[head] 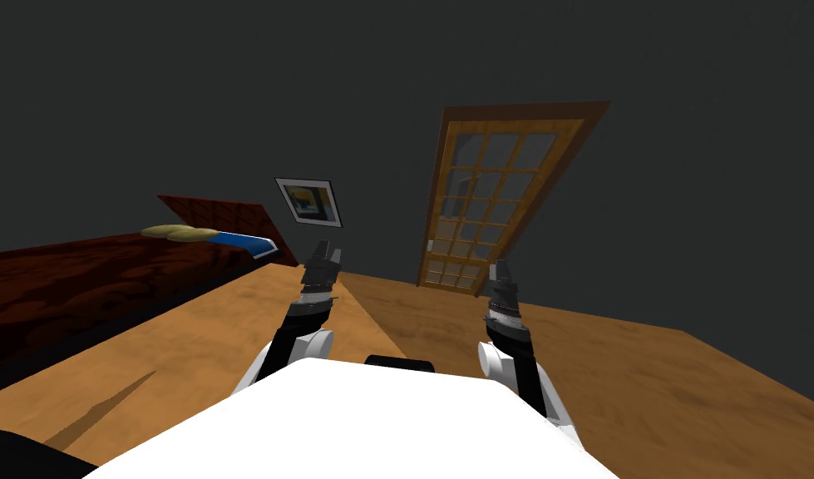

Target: Pull the door open

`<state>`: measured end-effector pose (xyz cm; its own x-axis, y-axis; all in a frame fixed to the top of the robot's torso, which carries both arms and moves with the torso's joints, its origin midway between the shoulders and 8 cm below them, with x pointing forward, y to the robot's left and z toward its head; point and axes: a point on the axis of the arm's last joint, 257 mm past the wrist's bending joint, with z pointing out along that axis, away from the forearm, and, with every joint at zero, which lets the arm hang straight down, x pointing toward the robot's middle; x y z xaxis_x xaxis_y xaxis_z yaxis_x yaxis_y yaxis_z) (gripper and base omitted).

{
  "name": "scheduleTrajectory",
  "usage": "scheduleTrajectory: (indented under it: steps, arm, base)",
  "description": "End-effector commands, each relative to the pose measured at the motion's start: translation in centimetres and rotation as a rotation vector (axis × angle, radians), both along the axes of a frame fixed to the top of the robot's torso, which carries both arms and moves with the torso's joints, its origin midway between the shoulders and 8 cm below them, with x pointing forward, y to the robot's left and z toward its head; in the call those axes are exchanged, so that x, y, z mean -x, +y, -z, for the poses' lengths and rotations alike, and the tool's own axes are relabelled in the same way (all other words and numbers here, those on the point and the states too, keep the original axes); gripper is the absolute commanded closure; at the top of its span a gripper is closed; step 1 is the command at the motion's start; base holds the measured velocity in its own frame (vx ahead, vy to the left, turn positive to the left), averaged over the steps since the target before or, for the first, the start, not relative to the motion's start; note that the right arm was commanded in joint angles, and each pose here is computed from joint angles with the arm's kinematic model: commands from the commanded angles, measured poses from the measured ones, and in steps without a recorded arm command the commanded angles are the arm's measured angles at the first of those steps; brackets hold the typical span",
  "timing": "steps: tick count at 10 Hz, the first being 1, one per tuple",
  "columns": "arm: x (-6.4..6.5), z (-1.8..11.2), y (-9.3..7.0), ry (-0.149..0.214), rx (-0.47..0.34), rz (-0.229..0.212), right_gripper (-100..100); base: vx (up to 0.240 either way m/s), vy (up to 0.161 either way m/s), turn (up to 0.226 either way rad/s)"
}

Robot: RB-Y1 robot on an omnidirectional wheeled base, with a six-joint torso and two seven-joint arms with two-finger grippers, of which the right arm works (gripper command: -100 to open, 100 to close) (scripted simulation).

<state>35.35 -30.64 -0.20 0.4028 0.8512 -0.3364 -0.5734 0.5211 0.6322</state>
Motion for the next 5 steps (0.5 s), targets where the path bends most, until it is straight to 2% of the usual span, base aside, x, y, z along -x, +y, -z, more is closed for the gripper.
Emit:
scheduleTrajectory:
  steps: [1, 5]
  arm:
    - [-0.5, 1.0, -0.2, 0.022, 0.026, 0.019, -100]
    - [-1.8, 3.5, -0.6, 0.073, 0.091, 0.063, -100]
  base:
    - [0.096, 0.022, -0.014]
    - [0.096, 0.020, -0.014]
